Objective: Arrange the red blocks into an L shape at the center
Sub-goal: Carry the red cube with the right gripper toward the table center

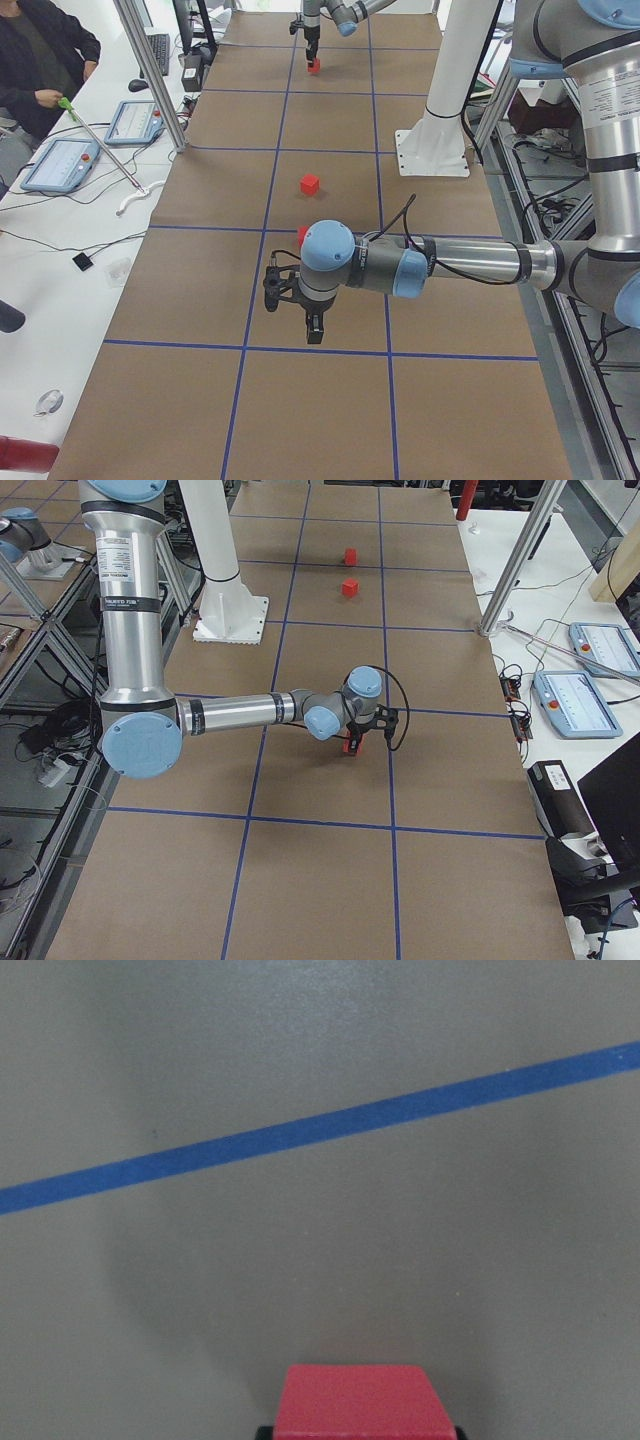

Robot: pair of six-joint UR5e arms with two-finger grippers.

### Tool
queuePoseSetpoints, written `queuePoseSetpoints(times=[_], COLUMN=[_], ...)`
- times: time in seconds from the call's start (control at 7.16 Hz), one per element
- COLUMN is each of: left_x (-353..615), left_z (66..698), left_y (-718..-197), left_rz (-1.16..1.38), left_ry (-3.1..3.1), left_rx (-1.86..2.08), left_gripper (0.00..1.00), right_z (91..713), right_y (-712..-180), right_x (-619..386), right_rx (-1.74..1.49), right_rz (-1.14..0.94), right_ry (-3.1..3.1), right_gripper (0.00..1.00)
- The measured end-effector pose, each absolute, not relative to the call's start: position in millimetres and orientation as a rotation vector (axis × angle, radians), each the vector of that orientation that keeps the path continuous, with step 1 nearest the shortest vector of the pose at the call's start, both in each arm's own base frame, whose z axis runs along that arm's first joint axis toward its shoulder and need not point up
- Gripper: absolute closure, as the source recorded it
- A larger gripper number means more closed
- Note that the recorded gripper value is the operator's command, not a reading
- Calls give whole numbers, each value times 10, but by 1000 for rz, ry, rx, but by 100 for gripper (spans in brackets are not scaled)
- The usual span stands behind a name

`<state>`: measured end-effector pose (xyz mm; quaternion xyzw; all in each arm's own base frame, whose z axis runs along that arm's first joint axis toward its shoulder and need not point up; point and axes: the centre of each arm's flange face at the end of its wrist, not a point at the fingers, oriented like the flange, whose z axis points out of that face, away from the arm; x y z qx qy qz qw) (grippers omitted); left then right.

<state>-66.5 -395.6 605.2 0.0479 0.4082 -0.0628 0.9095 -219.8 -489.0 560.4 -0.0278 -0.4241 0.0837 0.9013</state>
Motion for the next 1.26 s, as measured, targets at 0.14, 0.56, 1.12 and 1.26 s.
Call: queuePoseSetpoints(times=[0.14, 0.56, 1.12, 1.26], left_x=[-664, -641, -621, -620], left_z=[6039, 5970, 5965, 5984], left_y=[-3957, -3942, -3858, -3834], left_rz=[-128, -123, -124, -126], left_ry=[843, 870, 898, 898], left_rx=[101, 105, 94, 90], left_gripper=[0, 0, 0, 0], right_z=[5249, 3816, 2341, 2093], right_y=[-4952, -5119, -4403, -4295], right_x=[-2357, -3285, -4981, -5337], right_rx=[-40, 12, 69, 74], right_rz=[137, 60, 70, 54], right_ry=[-913, -944, -892, -871], right_gripper=[100, 100, 100, 100])
